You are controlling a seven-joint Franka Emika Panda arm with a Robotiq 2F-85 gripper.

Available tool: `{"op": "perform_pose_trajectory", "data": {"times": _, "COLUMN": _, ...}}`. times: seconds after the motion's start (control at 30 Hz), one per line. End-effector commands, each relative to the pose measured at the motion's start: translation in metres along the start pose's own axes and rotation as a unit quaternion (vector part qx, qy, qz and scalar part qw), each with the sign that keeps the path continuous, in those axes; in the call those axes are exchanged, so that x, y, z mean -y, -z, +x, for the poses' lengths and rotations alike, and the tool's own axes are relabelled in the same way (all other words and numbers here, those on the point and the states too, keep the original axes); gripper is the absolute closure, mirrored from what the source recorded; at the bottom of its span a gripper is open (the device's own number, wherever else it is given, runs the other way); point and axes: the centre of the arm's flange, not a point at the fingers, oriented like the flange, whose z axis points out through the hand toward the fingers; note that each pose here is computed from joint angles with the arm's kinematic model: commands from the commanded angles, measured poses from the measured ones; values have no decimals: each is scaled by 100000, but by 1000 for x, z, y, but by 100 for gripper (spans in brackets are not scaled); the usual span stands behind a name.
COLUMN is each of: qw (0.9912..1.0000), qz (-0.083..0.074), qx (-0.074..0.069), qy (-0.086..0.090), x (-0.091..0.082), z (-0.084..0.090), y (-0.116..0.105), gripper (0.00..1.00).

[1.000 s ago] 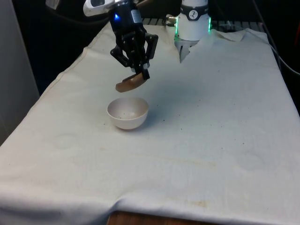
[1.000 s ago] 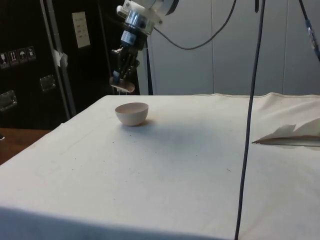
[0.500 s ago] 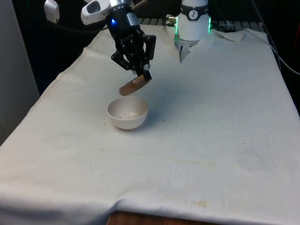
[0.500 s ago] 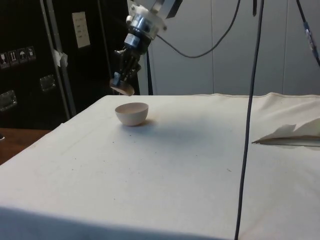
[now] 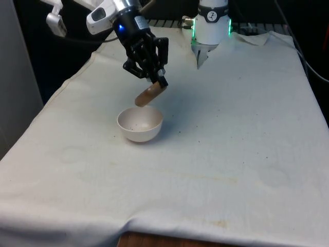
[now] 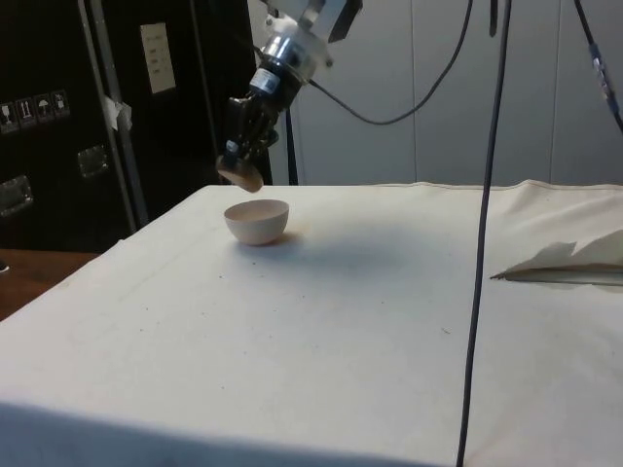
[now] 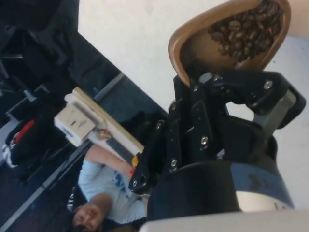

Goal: Pour the coffee beans from the cup into the bowl.

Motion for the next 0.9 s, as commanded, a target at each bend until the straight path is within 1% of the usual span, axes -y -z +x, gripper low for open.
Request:
{"op": "perform_pose_trajectory", "data": {"times": 0.0, "qw": 99994, "qz": 1012, "qx": -202, "qy": -316, "x": -3, "z": 1, "y": 0, "gripper": 99}}
{"op": "perform_pose_trajectory", "data": {"times": 0.03, "qw": 99994, "qz": 1012, "qx": -202, "qy": -316, "x": -3, "z": 1, "y": 0, "gripper": 99}}
{"op": "perform_pose_trajectory", "data": {"times": 0.07, "qw": 99983, "qz": 1699, "qx": -207, "qy": -640, "x": -6, "z": 0, "y": 0, "gripper": 99}}
{"op": "perform_pose_trajectory", "data": {"times": 0.2, "qw": 99946, "qz": 3108, "qx": -339, "qy": -1038, "x": -13, "z": -1, "y": 0, "gripper": 99}}
{"op": "perform_pose_trajectory", "data": {"times": 0.23, "qw": 99963, "qz": 2543, "qx": -214, "qy": -893, "x": -11, "z": -2, "y": 0, "gripper": 99}}
{"op": "perform_pose_trajectory", "data": {"times": 0.3, "qw": 99900, "qz": 4212, "qx": -386, "qy": -1442, "x": -18, "z": -1, "y": 1, "gripper": 99}}
{"op": "perform_pose_trajectory", "data": {"times": 0.47, "qw": 99802, "qz": 5934, "qx": -383, "qy": -2057, "x": -25, "z": 1, "y": 3, "gripper": 99}}
{"op": "perform_pose_trajectory", "data": {"times": 0.5, "qw": 99751, "qz": 6651, "qx": -465, "qy": -2309, "x": -29, "z": 1, "y": 5, "gripper": 99}}
{"op": "perform_pose_trajectory", "data": {"times": 0.53, "qw": 99751, "qz": 6651, "qx": -465, "qy": -2309, "x": -29, "z": 1, "y": 5, "gripper": 99}}
{"op": "perform_pose_trajectory", "data": {"times": 0.57, "qw": 99788, "qz": 6115, "qx": -347, "qy": -2207, "x": -28, "z": 0, "y": 4, "gripper": 99}}
{"op": "perform_pose_trajectory", "data": {"times": 0.63, "qw": 99668, "qz": 7669, "qx": -467, "qy": -2677, "x": -34, "z": 1, "y": 6, "gripper": 99}}
{"op": "perform_pose_trajectory", "data": {"times": 0.8, "qw": 99498, "qz": 9423, "qx": -588, "qy": -3311, "x": -42, "z": 3, "y": 10, "gripper": 99}}
{"op": "perform_pose_trajectory", "data": {"times": 0.83, "qw": 99421, "qz": 10115, "qx": -653, "qy": -3559, "x": -45, "z": 4, "y": 12, "gripper": 99}}
{"op": "perform_pose_trajectory", "data": {"times": 0.87, "qw": 99499, "qz": 9419, "qx": -575, "qy": -3299, "x": -43, "z": 3, "y": 11, "gripper": 99}}
